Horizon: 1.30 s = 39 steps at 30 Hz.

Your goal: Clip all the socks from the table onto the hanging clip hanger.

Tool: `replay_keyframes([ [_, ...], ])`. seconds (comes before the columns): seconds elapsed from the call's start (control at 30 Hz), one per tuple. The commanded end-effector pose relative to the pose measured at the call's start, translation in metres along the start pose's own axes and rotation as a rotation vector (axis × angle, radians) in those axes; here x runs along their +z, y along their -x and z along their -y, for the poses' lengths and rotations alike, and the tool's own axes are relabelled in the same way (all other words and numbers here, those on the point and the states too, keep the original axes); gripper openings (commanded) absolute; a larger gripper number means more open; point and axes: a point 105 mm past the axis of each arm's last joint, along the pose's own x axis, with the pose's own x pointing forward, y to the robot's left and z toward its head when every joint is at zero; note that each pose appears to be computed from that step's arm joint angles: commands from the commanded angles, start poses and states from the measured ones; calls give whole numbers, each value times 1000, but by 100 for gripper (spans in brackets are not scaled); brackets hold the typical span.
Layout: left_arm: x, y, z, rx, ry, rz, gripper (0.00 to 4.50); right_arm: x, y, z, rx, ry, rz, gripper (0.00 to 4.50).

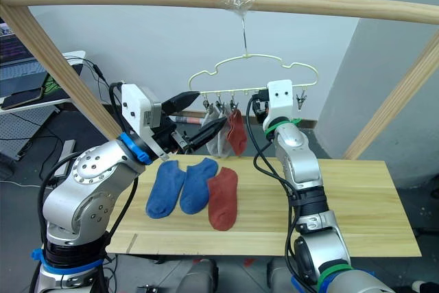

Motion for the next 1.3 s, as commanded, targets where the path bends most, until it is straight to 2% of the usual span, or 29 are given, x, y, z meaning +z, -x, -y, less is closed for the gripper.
replay_keyframes([
  [0.03, 13, -2, 5, -17, -25, 46, 450, 24, -2, 0, -4, 6, 84, 254],
  [0.17, 13, -3, 5, -17, -25, 48, 450, 23, -3, 2, -10, 0, 86, 254],
  [0.2, 14, -3, 4, -16, -24, 49, 450, 23, -3, 4, -16, -1, 86, 237],
  [0.3, 14, -4, 5, -17, -24, 52, 450, 24, -2, 6, -22, -2, 89, 169],
  [0.4, 14, -4, 5, -19, -25, 52, 450, 24, -2, 6, -23, -3, 91, 63],
  [0.5, 14, -4, 5, -20, -21, 52, 450, 24, -2, 7, -26, -3, 93, 1],
  [0.6, 11, -4, 6, -20, -13, 45, 450, 24, -2, 7, -26, -1, 93, 1],
  [0.77, -11, 0, 11, -4, 42, -21, 450, 22, 0, 9, -16, 2, 84, 1],
  [0.87, -57, 10, 7, 68, 93, -183, 450, 20, 0, 8, 17, 17, 67, 1],
  [0.97, -121, 28, 8, 125, 23, -348, 450, 17, 2, 6, 70, 38, 44, 1],
  [1.07, -174, 33, 16, 190, 138, -448, 450, 16, 5, 6, 78, 34, 36, 1],
  [1.17, -205, 28, 18, 257, 159, -501, 450, 14, 8, 4, 78, 28, 26, 1],
  [1.3, -225, 20, 22, 275, 171, -531, 450, 12, 11, 2, 79, 24, 13, 1],
])
